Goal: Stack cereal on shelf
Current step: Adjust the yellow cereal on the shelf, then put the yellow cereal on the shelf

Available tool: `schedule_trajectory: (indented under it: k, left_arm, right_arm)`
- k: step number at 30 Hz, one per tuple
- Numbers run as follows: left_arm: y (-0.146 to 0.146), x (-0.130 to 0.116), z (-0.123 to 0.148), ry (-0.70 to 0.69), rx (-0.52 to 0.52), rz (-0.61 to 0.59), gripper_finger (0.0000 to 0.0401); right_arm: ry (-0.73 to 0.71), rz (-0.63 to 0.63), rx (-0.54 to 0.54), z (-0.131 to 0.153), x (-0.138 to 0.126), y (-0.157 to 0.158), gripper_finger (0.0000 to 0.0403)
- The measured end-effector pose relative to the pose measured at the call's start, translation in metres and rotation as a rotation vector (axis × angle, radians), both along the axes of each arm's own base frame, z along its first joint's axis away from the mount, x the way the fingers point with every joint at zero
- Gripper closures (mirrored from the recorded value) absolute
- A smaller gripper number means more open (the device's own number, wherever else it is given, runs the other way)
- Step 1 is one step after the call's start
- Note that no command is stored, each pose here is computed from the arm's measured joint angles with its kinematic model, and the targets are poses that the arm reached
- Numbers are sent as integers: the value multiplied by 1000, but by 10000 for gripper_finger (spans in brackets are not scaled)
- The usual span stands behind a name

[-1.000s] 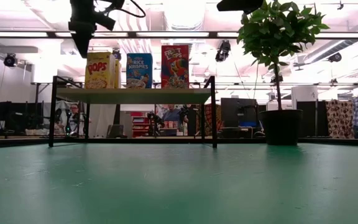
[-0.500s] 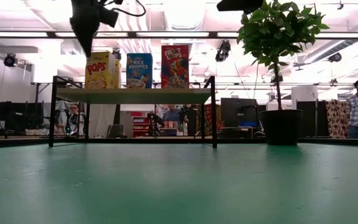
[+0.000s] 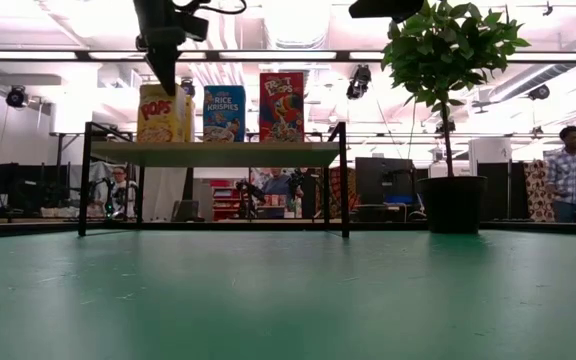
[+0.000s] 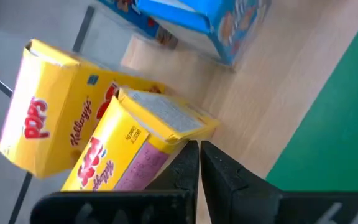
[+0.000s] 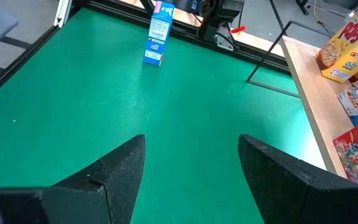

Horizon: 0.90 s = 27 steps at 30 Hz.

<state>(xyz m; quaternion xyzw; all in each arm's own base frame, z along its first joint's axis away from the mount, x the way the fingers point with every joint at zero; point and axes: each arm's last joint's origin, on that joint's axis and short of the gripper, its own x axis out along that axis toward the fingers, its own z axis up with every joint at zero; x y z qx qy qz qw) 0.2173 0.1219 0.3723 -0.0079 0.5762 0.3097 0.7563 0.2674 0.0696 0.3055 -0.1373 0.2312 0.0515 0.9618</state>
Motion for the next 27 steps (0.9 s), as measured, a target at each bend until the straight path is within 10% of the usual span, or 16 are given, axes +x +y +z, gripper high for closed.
schedule_trajectory:
  k: [27]
  left_arm:
    - [-23, 13, 4, -115, -80, -114, 401]
  right_arm:
    - [2, -4, 8, 0, 0, 0, 156]
